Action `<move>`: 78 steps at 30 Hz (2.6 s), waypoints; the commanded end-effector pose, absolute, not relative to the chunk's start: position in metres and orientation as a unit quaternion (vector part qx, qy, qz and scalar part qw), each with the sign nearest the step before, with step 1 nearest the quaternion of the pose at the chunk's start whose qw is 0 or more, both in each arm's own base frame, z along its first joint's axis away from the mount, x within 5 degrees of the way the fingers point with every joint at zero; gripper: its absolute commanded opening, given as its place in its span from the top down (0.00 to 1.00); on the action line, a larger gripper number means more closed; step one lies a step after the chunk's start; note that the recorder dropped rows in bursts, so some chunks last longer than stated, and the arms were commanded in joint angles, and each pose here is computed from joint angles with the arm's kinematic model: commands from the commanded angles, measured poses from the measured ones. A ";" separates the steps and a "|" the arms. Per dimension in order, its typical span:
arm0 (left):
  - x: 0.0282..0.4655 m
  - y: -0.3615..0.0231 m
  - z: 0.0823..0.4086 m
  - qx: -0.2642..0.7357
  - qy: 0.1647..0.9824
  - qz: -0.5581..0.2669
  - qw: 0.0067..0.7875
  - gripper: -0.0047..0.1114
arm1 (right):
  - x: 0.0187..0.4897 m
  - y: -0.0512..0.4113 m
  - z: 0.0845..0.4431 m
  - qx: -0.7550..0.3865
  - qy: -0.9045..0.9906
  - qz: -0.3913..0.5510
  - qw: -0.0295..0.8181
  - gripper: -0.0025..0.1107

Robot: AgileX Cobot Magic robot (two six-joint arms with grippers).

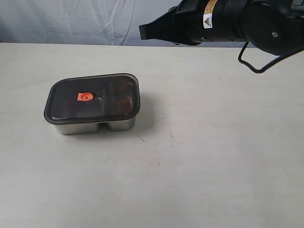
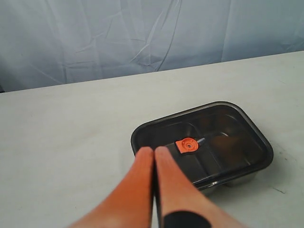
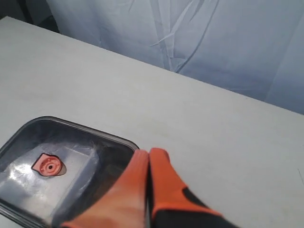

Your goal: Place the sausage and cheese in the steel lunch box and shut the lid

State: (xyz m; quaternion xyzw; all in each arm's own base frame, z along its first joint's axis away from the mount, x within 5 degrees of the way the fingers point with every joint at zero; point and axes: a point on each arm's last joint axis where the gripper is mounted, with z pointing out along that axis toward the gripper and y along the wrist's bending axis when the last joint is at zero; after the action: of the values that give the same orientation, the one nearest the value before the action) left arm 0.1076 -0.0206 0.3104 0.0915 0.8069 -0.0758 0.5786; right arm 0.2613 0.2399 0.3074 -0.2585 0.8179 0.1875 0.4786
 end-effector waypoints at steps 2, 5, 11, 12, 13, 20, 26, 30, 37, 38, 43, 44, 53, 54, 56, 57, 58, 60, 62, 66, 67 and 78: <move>0.107 -0.022 0.309 0.091 0.808 -0.084 0.576 0.96 | 0.252 0.237 0.324 -0.246 0.805 0.216 0.494 0.99; 0.107 -0.022 0.309 0.092 0.808 -0.081 0.577 0.96 | 0.243 0.227 0.342 -0.239 0.798 0.219 0.508 0.99; 0.107 -0.022 0.309 0.092 0.808 -0.081 0.577 0.96 | 0.226 0.154 0.378 -0.169 0.836 0.073 0.516 0.99; 0.107 -0.022 0.309 0.092 0.808 -0.081 0.577 0.96 | 0.227 0.144 0.382 -0.155 0.837 0.061 0.522 0.99; 0.107 -0.022 0.309 0.092 0.808 -0.081 0.577 0.96 | 0.226 0.134 0.388 -0.144 0.833 0.053 0.532 0.99; 0.107 -0.022 0.309 0.092 0.808 -0.081 0.577 0.96 | 0.168 0.037 0.443 -0.063 0.764 -0.019 0.642 0.99; 0.107 -0.022 0.309 0.092 0.808 -0.081 0.577 0.96 | 0.085 -0.009 0.387 0.025 0.778 -0.041 0.626 0.99; 0.107 -0.022 0.309 0.092 0.808 -0.081 0.577 0.96 | 0.077 -0.006 0.363 0.017 0.790 -0.015 0.613 0.99; 0.107 -0.022 0.309 0.092 0.808 -0.081 0.577 0.96 | 0.096 0.013 0.320 -0.045 0.729 0.047 0.681 0.99; 0.107 -0.022 0.309 0.092 0.808 -0.081 0.577 0.96 | 0.095 0.013 0.314 -0.040 0.730 0.056 0.680 0.99; 0.107 -0.022 0.309 0.092 0.808 -0.081 0.577 0.96 | 0.083 0.011 0.286 -0.023 0.750 0.071 0.657 0.99; 0.107 -0.022 0.309 0.092 0.808 -0.081 0.577 0.96 | 0.081 0.011 0.283 -0.022 0.750 0.072 0.658 0.99; 0.107 -0.022 0.309 0.092 0.808 -0.081 0.577 0.96 | 0.065 0.003 0.252 0.006 0.751 0.042 0.658 0.99; 0.107 -0.022 0.309 0.092 0.808 -0.081 0.577 0.96 | 0.064 0.003 0.250 0.007 0.753 0.038 0.657 0.99; 0.107 -0.022 0.309 0.092 0.808 -0.081 0.577 0.96 | 0.062 0.002 0.242 0.006 0.762 0.028 0.647 0.99; 0.107 -0.022 0.309 0.092 0.808 -0.081 0.577 0.96 | 0.061 0.002 0.238 0.007 0.766 0.025 0.642 0.99; 0.107 -0.022 0.309 0.092 0.808 -0.081 0.577 0.96 | 0.060 0.002 0.233 0.007 0.771 0.022 0.636 0.99; 0.107 -0.022 0.309 0.092 0.808 -0.081 0.577 0.96 | 0.059 0.001 0.226 0.013 0.776 0.021 0.630 0.99; 0.107 -0.022 0.309 0.092 0.808 -0.081 0.577 0.96 | 0.057 0.000 0.220 0.017 0.783 0.018 0.622 0.99; 0.107 -0.022 0.309 0.092 0.808 -0.081 0.577 0.96 | 0.056 0.000 0.205 0.017 0.794 0.018 0.608 0.99; 0.107 -0.022 0.309 0.092 0.808 -0.081 0.577 0.96 | 0.056 0.001 0.199 0.019 0.796 0.021 0.604 0.99; 0.107 -0.022 0.309 0.092 0.808 -0.081 0.577 0.96 | 0.054 0.001 0.180 0.026 0.802 0.031 0.596 0.99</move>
State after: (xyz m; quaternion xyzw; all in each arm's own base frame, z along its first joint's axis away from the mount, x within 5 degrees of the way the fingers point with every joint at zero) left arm 0.1074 -0.0209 0.3100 0.0926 0.8082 -0.0768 0.5765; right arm 0.0542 0.0015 0.1812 0.0249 0.8031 0.0321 0.5944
